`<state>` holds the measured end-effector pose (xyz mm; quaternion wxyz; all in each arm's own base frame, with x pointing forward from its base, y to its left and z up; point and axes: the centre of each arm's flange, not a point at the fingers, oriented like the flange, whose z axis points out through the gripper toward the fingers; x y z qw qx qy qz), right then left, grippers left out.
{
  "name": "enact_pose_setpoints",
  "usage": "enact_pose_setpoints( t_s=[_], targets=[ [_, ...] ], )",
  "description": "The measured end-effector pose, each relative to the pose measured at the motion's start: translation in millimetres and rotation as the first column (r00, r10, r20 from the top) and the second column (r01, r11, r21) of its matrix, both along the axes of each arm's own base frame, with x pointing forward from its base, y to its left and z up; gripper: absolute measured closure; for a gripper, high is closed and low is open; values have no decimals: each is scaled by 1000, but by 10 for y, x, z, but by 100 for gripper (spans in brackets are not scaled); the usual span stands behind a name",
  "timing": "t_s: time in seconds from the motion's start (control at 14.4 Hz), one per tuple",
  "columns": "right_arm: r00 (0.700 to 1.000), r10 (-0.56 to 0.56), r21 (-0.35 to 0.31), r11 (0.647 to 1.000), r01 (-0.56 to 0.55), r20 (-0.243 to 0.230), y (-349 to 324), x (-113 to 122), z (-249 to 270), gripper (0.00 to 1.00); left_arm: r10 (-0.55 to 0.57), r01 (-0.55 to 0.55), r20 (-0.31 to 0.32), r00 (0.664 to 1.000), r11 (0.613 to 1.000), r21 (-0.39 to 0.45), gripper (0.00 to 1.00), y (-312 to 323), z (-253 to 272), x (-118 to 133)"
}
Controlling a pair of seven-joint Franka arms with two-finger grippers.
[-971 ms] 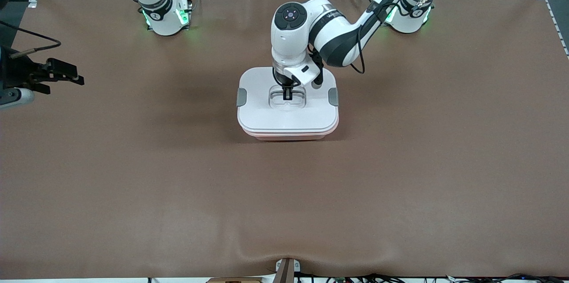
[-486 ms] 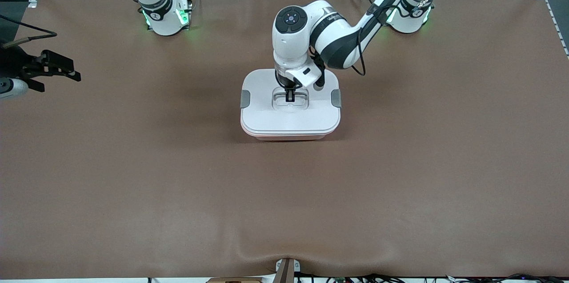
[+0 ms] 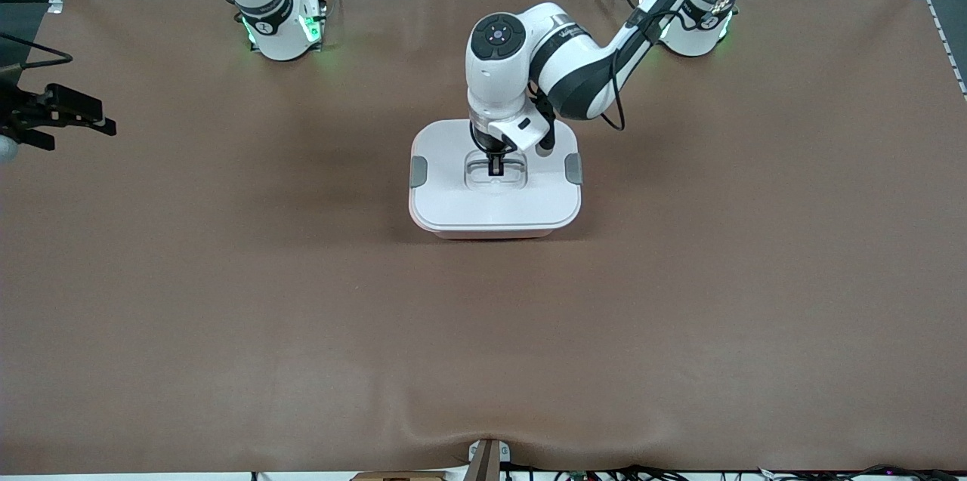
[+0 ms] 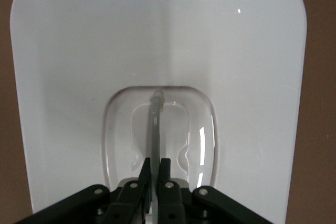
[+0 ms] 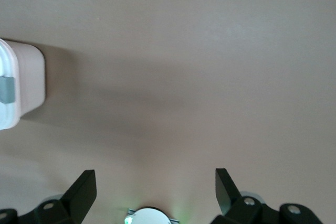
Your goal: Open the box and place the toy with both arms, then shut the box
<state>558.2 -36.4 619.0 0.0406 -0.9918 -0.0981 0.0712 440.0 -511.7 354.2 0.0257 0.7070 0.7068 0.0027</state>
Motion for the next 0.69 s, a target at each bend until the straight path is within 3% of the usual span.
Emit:
enact_pose_setpoints(
  t_s=[0.21, 0.49, 0.69],
  targets=[
    [999, 51, -64, 997, -51, 1, 261, -23, 36, 0, 32, -32, 5, 999, 999, -14, 93, -15, -10, 10],
    [996, 46, -76, 996, -40, 72, 226, -197, 29, 0, 48, -48, 5, 999, 999, -18, 93, -24, -24, 12],
    [995, 29, -70, 997, -22, 93, 235, -344, 41, 0, 49, -49, 4, 999, 999, -18, 93, -25, -34, 10]
  ],
)
